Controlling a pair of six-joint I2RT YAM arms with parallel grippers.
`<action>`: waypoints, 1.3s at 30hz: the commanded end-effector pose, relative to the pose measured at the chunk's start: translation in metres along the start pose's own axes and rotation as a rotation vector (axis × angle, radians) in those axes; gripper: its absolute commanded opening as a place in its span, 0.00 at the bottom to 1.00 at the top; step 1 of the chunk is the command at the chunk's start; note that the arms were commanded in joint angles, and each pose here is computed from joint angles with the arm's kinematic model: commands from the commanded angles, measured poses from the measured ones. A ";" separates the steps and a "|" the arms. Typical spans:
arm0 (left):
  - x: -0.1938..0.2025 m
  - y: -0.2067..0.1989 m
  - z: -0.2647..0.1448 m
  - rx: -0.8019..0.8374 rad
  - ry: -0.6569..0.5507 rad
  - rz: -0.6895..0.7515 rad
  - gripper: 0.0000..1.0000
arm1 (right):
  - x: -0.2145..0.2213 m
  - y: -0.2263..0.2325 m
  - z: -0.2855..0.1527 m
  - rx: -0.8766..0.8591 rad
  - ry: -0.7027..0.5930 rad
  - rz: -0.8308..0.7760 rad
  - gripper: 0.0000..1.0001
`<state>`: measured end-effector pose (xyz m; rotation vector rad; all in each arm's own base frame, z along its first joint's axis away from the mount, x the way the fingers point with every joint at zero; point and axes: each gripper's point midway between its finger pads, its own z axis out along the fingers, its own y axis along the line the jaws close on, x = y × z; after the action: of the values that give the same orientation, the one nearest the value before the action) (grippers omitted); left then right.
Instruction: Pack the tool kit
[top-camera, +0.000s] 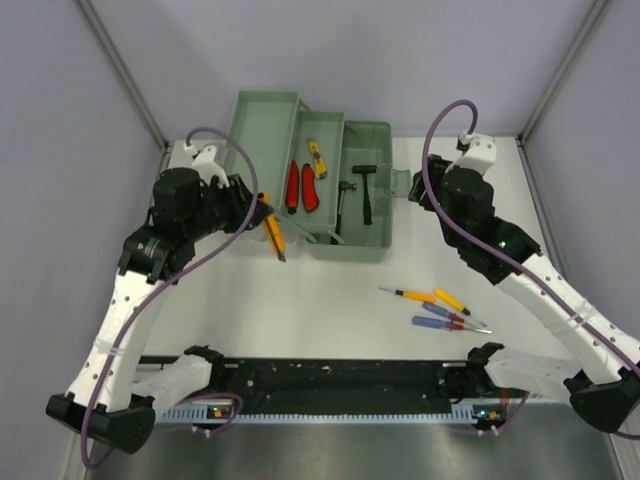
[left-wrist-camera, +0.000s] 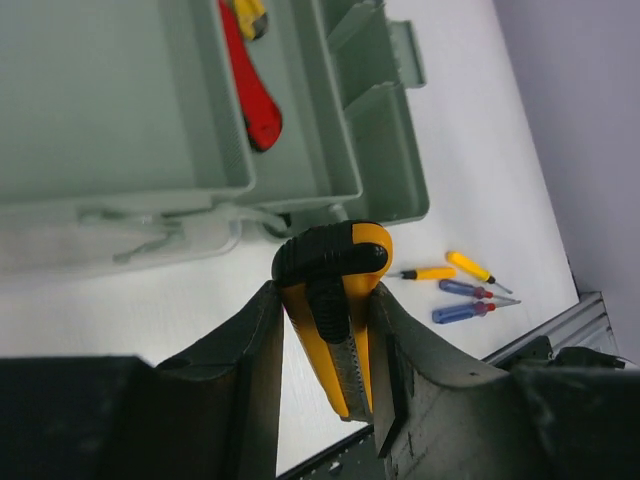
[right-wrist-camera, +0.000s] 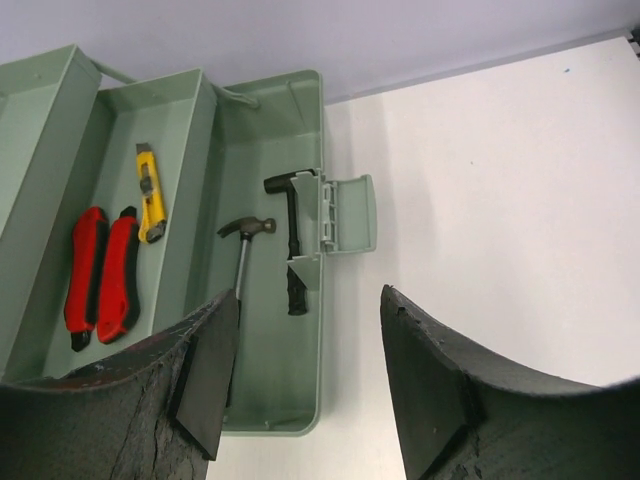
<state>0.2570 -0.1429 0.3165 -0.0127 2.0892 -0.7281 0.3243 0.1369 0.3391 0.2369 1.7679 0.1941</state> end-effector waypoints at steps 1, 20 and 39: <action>-0.063 -0.053 0.014 0.197 -0.149 0.136 0.00 | -0.013 -0.016 -0.012 0.042 -0.036 0.040 0.58; -0.106 -0.052 0.206 0.126 -0.038 0.281 0.00 | -0.006 -0.039 -0.025 0.106 -0.008 0.017 0.57; -0.067 -0.012 0.300 0.079 0.027 0.302 0.00 | 0.001 -0.056 -0.039 0.160 0.032 0.031 0.56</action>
<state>0.5014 -0.2679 0.2207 0.3917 2.1425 -0.5711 0.2879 0.0927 0.3255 0.3267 1.8317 0.0747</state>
